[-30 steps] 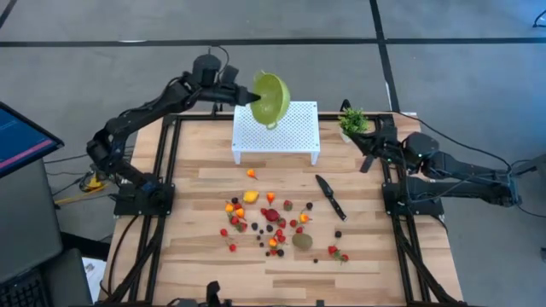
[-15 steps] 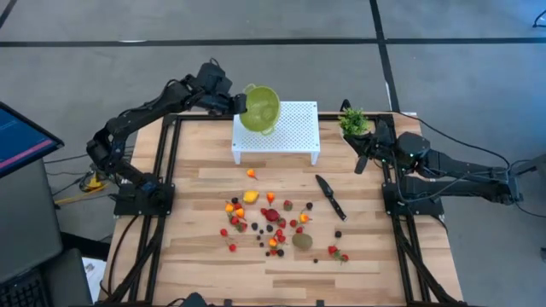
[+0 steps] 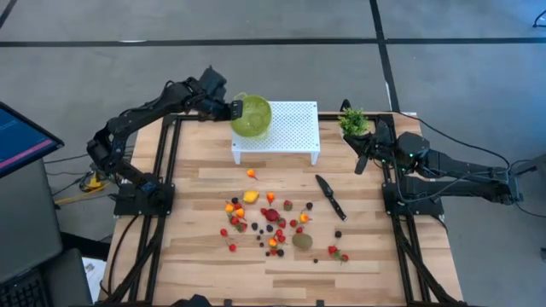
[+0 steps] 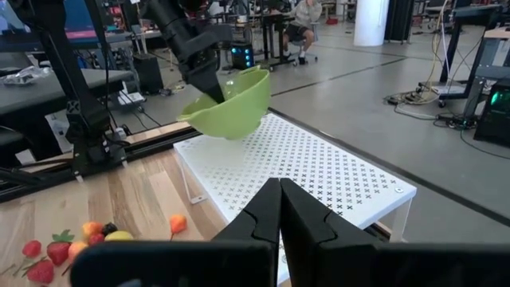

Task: Pick & Place Fruit
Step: Put the green strainer bowl on the shelf

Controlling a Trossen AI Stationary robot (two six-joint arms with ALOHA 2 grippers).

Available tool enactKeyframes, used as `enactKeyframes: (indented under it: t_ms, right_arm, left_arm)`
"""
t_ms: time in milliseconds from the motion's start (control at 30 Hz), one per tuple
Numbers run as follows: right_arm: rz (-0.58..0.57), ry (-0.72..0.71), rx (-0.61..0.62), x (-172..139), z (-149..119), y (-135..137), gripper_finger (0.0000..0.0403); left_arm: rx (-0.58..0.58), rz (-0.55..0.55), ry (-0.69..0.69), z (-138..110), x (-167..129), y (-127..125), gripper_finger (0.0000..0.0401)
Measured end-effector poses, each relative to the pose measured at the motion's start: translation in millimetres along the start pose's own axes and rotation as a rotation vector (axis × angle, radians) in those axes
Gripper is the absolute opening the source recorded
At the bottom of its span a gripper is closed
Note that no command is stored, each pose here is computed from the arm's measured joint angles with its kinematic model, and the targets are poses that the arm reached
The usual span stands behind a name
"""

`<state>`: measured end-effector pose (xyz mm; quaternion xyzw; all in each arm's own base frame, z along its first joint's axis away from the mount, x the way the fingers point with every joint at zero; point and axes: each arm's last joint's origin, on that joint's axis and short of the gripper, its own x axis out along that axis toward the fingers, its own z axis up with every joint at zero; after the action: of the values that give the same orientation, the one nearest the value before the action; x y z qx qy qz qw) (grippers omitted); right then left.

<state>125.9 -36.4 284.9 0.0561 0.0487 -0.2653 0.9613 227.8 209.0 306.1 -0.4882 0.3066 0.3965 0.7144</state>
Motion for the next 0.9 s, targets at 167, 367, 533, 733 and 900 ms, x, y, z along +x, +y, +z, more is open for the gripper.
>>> enactKeyframes:
  t_ms: [167, 367, 533, 733, 900]
  right_arm:
    - [0.001, 0.001, 0.0, 0.0, -0.1, 0.0, 0.0]
    - [0.003, 0.001, 0.0, 0.0, -0.1, 0.1, 0.0]
    - [0.001, 0.014, -0.004, 0.0, -1.3, -0.1, 0.0]
    - [0.0, 0.022, -0.007, 0.0, -2.1, -0.2, 0.0]
    - [0.001, 0.022, -0.007, 0.0, -2.2, -0.1, 0.0]
  left_arm:
    - [-0.034, 0.044, 0.052, -5.1, -0.2, 4.3, 0.0003]
    - [-0.04, 0.06, 0.067, -6.2, -0.5, 6.3, 0.0005]
    - [-0.039, 0.051, 0.069, -5.9, -0.5, 5.8, 0.0022]
    - [-0.033, 0.026, 0.041, -3.2, -0.2, 3.5, 0.006]
    - [-0.021, -0.041, 0.013, 1.1, -0.2, -1.4, 0.0097]
